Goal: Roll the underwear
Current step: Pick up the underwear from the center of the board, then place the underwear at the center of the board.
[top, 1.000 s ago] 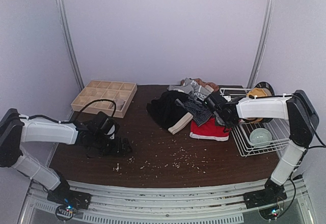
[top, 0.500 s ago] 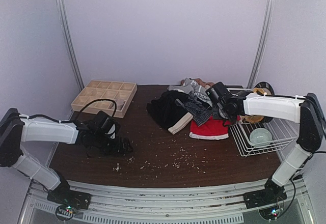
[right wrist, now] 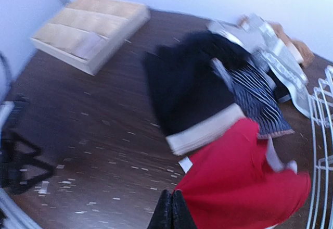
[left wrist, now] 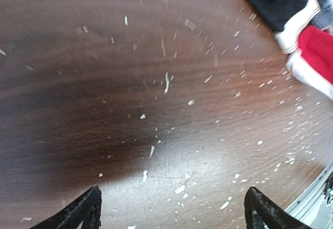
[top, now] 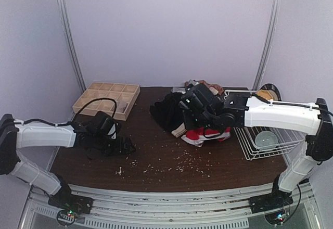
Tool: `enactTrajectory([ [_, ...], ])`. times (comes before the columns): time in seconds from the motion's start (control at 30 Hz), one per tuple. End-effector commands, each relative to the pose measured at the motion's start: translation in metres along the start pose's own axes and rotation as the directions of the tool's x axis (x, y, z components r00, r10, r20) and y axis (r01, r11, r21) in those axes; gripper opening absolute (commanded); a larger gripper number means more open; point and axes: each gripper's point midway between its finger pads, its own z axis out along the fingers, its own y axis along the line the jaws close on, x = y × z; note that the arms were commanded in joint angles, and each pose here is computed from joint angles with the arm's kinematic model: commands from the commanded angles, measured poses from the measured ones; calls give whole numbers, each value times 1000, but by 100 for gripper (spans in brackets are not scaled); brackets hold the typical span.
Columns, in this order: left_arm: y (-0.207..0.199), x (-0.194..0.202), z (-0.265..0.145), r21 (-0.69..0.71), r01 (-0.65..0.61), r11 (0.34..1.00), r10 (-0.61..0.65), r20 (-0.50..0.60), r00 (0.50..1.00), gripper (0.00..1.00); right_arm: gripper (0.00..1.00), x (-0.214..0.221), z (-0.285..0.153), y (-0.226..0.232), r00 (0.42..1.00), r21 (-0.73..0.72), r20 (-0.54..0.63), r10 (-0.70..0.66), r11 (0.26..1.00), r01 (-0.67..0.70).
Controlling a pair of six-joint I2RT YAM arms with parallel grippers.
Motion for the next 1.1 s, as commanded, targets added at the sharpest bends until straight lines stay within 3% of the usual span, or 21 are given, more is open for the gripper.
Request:
enactTrajectory([
  [0.0,1,-21,-31,-14,8,1000,-6,126,992,92,0,-79,-82,66,984,-238,176,-3,970,46],
  [0.1,3,-30,-51,-24,14,1000,-9,201,980,92,0,-96,-103,81,982,-315,191,1,947,61],
  [0.2,10,-34,-69,-46,30,998,-17,258,966,93,0,-84,-94,76,986,-297,167,-18,953,67],
  [0.4,30,-36,-91,-115,62,991,-19,337,941,94,0,8,-22,48,999,-265,-32,9,964,-17],
  [0.57,41,-29,-88,-155,74,985,-20,327,945,95,0,84,14,55,978,-312,-196,-72,950,7],
  [0.7,47,-24,-81,-179,76,981,-19,301,954,95,0,116,-2,93,944,-509,-265,-195,860,35],
  [0.83,48,-20,-73,-177,72,982,-19,286,958,95,0,154,-29,124,834,-649,-340,-435,750,127],
  [0.87,48,-19,-71,-174,72,982,-20,283,959,95,7,154,-31,124,825,-643,-332,-458,749,157],
  [0.97,47,-19,-68,-172,66,983,-16,279,960,95,48,112,-25,110,887,-561,-233,-398,800,211],
  [1.0,47,-18,-67,-173,64,983,-14,276,961,95,55,92,-21,102,912,-527,-203,-356,825,205],
  [1.07,48,-18,-67,-175,63,983,-13,274,962,95,58,49,-3,77,958,-434,-163,-237,889,146],
])
